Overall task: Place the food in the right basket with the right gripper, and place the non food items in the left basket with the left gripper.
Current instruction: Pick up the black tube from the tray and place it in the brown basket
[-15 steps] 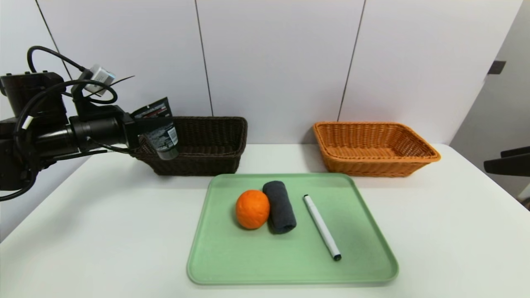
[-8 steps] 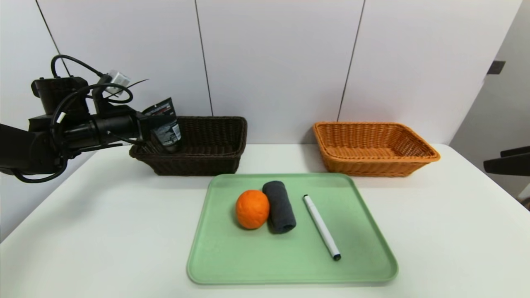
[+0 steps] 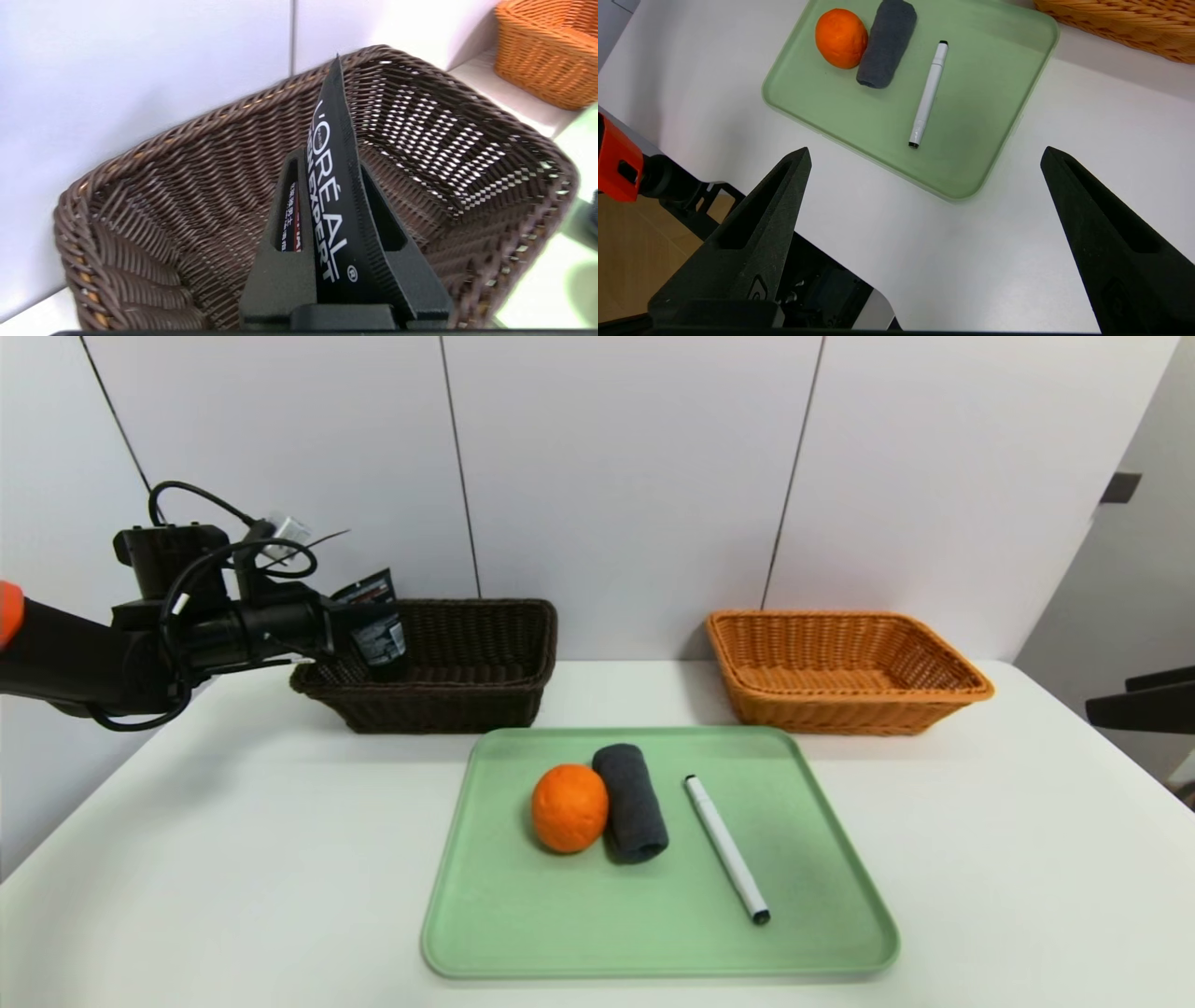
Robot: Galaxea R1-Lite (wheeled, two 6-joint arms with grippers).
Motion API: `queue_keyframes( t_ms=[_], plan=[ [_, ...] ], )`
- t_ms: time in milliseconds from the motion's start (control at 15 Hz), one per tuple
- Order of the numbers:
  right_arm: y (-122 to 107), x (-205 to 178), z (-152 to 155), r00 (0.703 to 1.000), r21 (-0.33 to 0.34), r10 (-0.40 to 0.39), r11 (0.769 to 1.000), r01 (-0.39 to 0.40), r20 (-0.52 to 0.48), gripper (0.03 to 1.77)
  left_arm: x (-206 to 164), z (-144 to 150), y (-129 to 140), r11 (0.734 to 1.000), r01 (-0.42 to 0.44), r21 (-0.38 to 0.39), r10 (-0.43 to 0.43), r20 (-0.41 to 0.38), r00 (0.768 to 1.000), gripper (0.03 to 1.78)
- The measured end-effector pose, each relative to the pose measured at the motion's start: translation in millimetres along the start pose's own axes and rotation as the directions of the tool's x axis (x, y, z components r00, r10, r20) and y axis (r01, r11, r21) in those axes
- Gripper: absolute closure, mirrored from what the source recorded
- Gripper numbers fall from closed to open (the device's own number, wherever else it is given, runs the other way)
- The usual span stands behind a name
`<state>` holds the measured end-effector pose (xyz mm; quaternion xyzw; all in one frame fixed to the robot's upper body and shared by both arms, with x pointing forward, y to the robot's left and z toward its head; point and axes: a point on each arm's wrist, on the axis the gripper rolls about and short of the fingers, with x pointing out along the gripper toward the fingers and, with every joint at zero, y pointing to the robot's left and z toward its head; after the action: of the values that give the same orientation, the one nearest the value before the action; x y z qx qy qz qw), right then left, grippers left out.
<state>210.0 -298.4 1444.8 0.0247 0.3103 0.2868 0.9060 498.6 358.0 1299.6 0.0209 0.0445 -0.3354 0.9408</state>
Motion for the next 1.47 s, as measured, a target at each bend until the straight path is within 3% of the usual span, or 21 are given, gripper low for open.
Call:
queue_keyframes(
  t_ms=[400, 667, 867, 1133, 1467],
  plan=[
    [0, 1, 0, 1.0, 0.001, 0.002, 1.0, -0.002, -0.002, 0.1, 10, -4, 10, 1.0, -0.001, 0.002, 0.001, 0.003, 1.0, 1.55],
    [0, 1, 0, 1.0, 0.0, 0.002, 1.0, -0.002, -0.001, 0.1, 11, -6, 11, 1.0, -0.001, -0.005, 0.001, -0.004, 1.0, 0.98],
    [0, 0, 0, 1.0, -0.001, 0.001, 1.0, -0.001, 0.0, 0.1, 9, -2, 10, 1.0, -0.002, 0.002, 0.002, 0.004, 1.0, 0.7],
    [0, -2, 0, 1.0, -0.002, 0.001, 1.0, -0.001, 0.006, 0.1, -4, 23, 1, 1.0, -0.01, 0.022, 0.009, 0.046, 0.999, 0.46],
    [2, -6, -1, 1.0, -0.003, -0.004, 1.0, 0.005, 0.019, 0.1, -33, 61, -22, 1.0, -0.017, 0.023, 0.016, 0.066, 0.998, 0.3]
  ],
)
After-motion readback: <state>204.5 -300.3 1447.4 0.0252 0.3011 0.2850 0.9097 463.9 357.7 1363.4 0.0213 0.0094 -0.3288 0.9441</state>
